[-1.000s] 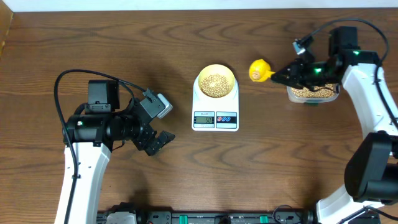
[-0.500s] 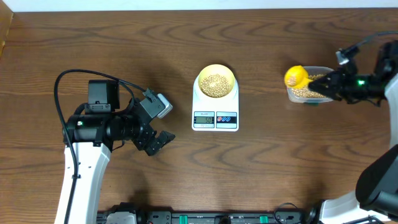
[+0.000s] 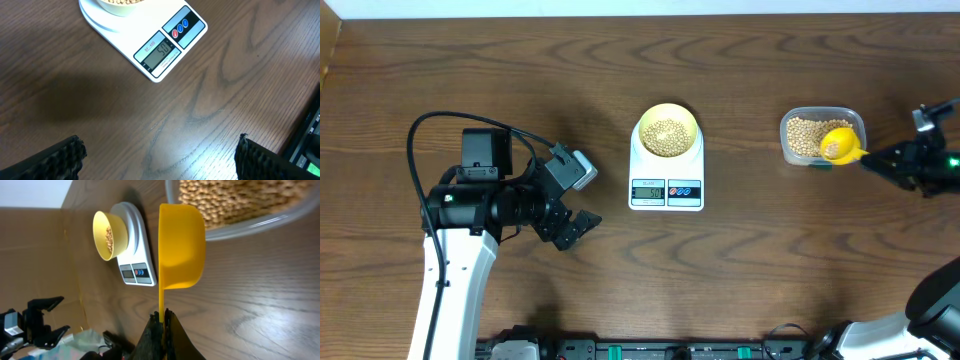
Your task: Scoop item into bowl and weigh 50g on scale
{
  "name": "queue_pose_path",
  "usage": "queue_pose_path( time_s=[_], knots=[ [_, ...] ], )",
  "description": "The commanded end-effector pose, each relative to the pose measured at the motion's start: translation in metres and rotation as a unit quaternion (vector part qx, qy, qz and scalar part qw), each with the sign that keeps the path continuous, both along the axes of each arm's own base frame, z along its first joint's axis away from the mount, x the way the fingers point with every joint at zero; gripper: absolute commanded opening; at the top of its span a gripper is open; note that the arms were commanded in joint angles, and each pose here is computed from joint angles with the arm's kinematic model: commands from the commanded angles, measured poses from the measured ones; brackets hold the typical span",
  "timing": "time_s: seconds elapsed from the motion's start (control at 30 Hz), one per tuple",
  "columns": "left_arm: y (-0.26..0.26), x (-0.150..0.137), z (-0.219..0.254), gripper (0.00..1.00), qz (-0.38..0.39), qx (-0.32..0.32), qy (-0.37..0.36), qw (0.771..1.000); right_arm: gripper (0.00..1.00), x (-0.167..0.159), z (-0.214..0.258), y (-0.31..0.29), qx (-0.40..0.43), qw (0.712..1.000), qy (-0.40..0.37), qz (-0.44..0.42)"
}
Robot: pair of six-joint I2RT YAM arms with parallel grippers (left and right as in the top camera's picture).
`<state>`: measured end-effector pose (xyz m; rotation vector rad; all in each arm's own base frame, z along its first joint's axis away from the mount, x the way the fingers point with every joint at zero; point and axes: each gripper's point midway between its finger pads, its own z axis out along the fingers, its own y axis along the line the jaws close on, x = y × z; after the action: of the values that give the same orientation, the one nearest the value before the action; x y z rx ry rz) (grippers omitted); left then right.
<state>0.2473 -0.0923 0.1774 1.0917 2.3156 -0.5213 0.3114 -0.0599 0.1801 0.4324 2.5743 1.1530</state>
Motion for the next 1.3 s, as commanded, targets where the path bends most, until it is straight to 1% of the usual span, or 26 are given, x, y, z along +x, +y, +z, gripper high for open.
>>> queue_pose_path(
  time_s=[0.0, 0.1, 0.3, 0.43, 0.57, 0.63, 0.7, 0.73, 0.83, 0.9, 1.07, 1.1, 1.13, 1.27],
  knots=[
    [-0.001, 0.003, 0.008, 0.98, -0.007, -0.006, -0.012, 1.000, 0.01, -0.004, 0.008, -0.021, -0.025, 0.999, -0.034, -0.012],
    [-0.001, 0.003, 0.008, 0.98, -0.007, -0.006, -0.012, 1.000, 0.02, -0.012, -0.001, -0.043, -0.059, 0.998, -0.017, -0.030],
    [-0.001, 0.003, 0.008, 0.98, -0.007, -0.006, -0.012, 1.000, 0.02, -0.007, -0.002, -0.049, -0.070, 0.997, -0.027, -0.035],
    [-0.001, 0.003, 0.008, 0.98, -0.007, -0.006, -0.012, 1.000, 0.02, 0.009, -0.002, -0.045, -0.078, 0.995, -0.037, -0.039],
    [-0.001, 0.003, 0.008, 0.98, -0.006, -0.006, -0.012, 1.000, 0.02, 0.031, -0.001, -0.036, -0.097, 0.993, -0.064, -0.026],
    [-0.001, 0.003, 0.008, 0.98, -0.007, -0.006, -0.012, 1.000, 0.02, 0.040, -0.005, -0.033, -0.120, 0.991, -0.060, -0.025],
    [-0.001, 0.003, 0.008, 0.98, -0.007, -0.006, -0.012, 1.000, 0.02, 0.044, -0.013, -0.035, -0.156, 0.987, -0.038, -0.028],
    [-0.001, 0.003, 0.008, 0.98, -0.007, -0.006, -0.012, 1.000, 0.02, 0.044, -0.023, -0.036, -0.196, 0.980, -0.012, -0.027],
    [-0.001, 0.003, 0.008, 0.98, -0.007, -0.006, -0.012, 1.000, 0.02, 0.045, -0.032, -0.029, -0.253, 0.968, 0.009, 0.000],
    [-0.001, 0.003, 0.008, 0.98, -0.007, -0.006, -0.012, 1.000, 0.02, 0.048, -0.035, -0.022, -0.279, 0.960, 0.010, 0.018],
    [-0.001, 0.003, 0.008, 0.98, -0.007, -0.006, -0.012, 1.000, 0.02, 0.065, -0.039, -0.004, -0.376, 0.925, 0.000, 0.060],
    [-0.001, 0.003, 0.008, 0.98, -0.007, -0.006, -0.012, 1.000, 0.01, 0.068, -0.040, -0.002, -0.405, 0.912, 0.004, 0.061],
    [-0.001, 0.003, 0.008, 0.98, -0.007, -0.006, -0.012, 1.000, 0.02, 0.068, -0.040, -0.002, -0.418, 0.906, 0.006, 0.062],
    [-0.001, 0.003, 0.008, 0.98, -0.007, -0.006, -0.012, 1.000, 0.01, 0.070, -0.037, 0.004, -0.509, 0.857, 0.014, 0.084]
  ],
)
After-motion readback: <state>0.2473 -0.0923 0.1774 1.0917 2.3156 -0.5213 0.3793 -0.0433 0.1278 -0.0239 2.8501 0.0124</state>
